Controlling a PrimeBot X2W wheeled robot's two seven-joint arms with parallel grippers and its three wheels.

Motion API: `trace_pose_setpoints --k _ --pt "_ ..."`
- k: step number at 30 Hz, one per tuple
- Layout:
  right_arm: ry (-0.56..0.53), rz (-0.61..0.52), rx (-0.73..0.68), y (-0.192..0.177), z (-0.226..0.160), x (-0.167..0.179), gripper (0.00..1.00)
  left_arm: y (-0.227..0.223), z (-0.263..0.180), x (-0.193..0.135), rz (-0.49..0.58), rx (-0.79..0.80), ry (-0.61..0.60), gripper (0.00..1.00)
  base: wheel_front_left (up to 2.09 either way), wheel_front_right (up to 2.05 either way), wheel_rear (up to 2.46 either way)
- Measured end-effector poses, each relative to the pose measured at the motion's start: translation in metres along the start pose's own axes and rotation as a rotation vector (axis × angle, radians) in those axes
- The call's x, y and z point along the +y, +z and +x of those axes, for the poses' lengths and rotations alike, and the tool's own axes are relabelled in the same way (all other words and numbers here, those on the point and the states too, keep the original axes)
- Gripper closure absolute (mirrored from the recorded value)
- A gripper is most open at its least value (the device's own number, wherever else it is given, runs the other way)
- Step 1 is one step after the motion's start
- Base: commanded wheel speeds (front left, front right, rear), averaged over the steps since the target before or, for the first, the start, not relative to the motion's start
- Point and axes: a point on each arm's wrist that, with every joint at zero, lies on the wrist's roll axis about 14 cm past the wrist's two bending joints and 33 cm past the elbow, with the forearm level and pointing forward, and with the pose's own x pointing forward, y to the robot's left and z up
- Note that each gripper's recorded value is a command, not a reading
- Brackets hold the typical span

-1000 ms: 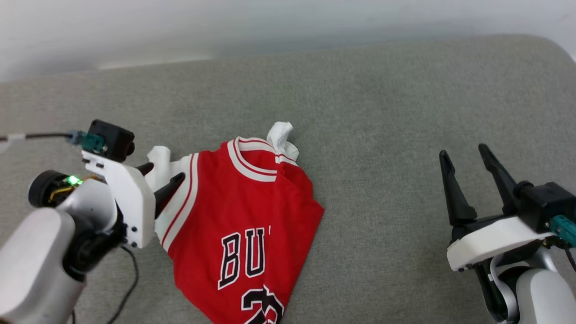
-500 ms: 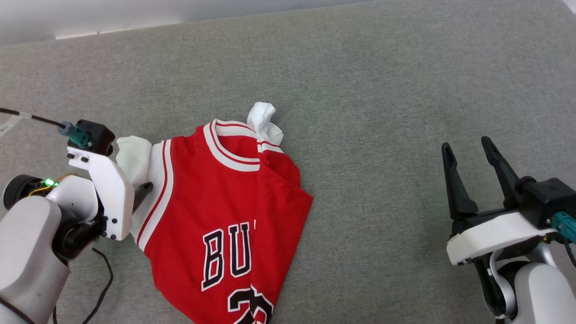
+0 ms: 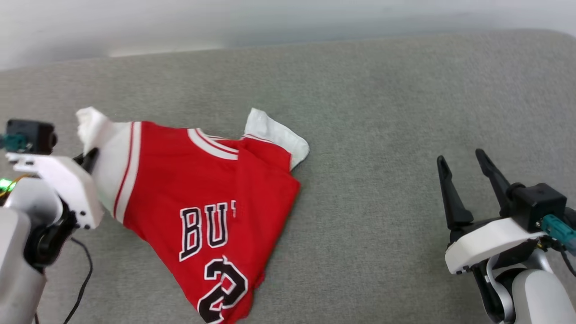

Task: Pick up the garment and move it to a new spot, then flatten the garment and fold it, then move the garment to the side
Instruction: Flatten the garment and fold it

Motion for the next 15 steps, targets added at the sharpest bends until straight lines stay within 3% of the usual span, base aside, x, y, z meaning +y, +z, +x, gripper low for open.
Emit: trace_pose_setpoints --k 4,7,8,9,12,15 --pt "0.037 0.000 -0.009 0.006 -0.001 0.013 0.00 -0.008 -0.028 0.021 -0.037 -0.040 0.062 1.00 0.00 0.00 0.00" --pt "0.064 -0.001 -0.019 0.012 -0.001 0.023 0.00 -0.043 -0.046 0.023 -0.057 0.031 0.072 1.00 0.00 0.00 0.00" --pt "0.071 -0.001 -0.021 0.013 -0.001 0.026 0.00 -0.055 -0.050 0.021 -0.069 0.054 0.070 0.31 0.00 0.00 0.00" --pt "0.078 -0.001 -0.023 0.014 -0.001 0.028 0.00 -0.065 -0.055 0.018 -0.073 0.072 0.064 0.00 0.00 0.00 0.00" --pt "0.095 -0.004 -0.019 0.015 -0.001 0.034 0.00 -0.074 -0.062 0.013 -0.087 0.049 0.062 0.00 0.00 0.00 0.00" --pt "0.103 -0.009 -0.009 0.014 -0.002 0.035 0.00 -0.056 -0.066 0.008 -0.094 -0.084 0.051 0.00 0.00 0.00 0.00"
